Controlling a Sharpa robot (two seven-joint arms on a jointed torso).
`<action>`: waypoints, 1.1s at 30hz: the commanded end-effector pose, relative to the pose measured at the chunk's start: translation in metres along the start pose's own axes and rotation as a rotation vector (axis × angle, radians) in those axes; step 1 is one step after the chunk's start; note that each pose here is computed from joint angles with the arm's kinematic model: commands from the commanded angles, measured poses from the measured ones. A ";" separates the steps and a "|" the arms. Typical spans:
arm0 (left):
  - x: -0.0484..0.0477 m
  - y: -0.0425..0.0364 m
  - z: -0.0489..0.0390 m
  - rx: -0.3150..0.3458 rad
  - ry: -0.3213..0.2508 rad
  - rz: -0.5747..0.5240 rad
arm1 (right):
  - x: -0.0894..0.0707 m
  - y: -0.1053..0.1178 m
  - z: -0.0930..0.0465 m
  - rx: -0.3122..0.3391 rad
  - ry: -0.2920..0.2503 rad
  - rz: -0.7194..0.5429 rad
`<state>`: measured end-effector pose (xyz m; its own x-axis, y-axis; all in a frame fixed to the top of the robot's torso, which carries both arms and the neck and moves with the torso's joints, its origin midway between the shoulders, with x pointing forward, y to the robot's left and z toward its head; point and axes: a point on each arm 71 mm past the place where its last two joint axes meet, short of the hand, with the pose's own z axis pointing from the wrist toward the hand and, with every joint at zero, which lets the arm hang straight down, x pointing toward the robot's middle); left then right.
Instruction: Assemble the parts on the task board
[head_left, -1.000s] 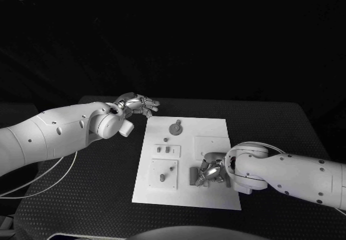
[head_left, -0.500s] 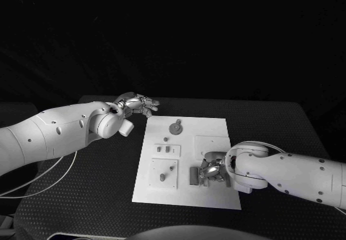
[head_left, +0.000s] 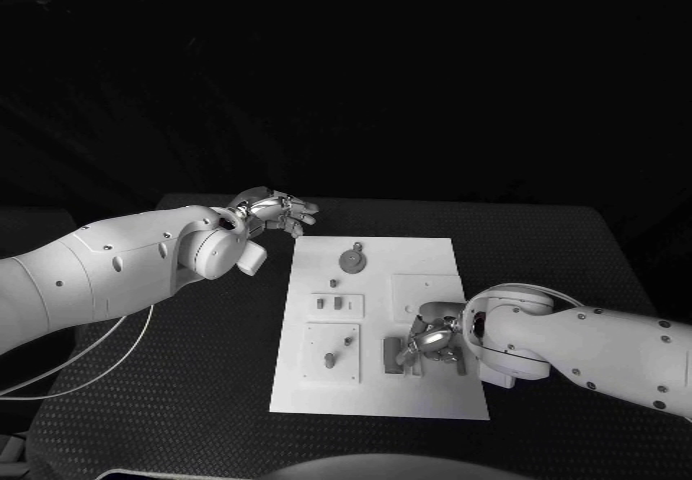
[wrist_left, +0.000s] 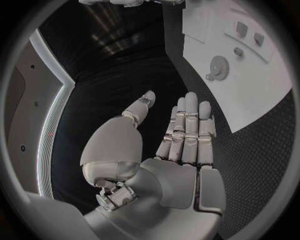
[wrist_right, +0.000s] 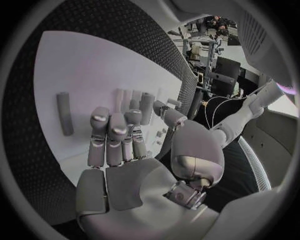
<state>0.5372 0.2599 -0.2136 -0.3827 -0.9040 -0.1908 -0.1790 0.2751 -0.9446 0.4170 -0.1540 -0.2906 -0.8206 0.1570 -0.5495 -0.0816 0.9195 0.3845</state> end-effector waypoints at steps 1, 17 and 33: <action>0.0019 -0.0014 0.0008 0.009 0.015 0.000 | -0.014 -0.001 -0.007 -0.008 -0.040 0.027; 0.0036 -0.0016 0.0022 0.008 0.021 0.000 | -0.064 -0.022 -0.038 -0.011 -0.111 0.116; 0.0038 -0.0016 0.0018 0.009 0.022 0.000 | -0.039 -0.071 -0.052 0.209 0.001 -0.062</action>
<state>0.5379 0.2582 -0.2142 -0.3870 -0.9023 -0.1901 -0.1791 0.2758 -0.9444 0.4281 -0.2406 -0.2556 -0.8074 0.1804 -0.5618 0.0219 0.9606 0.2770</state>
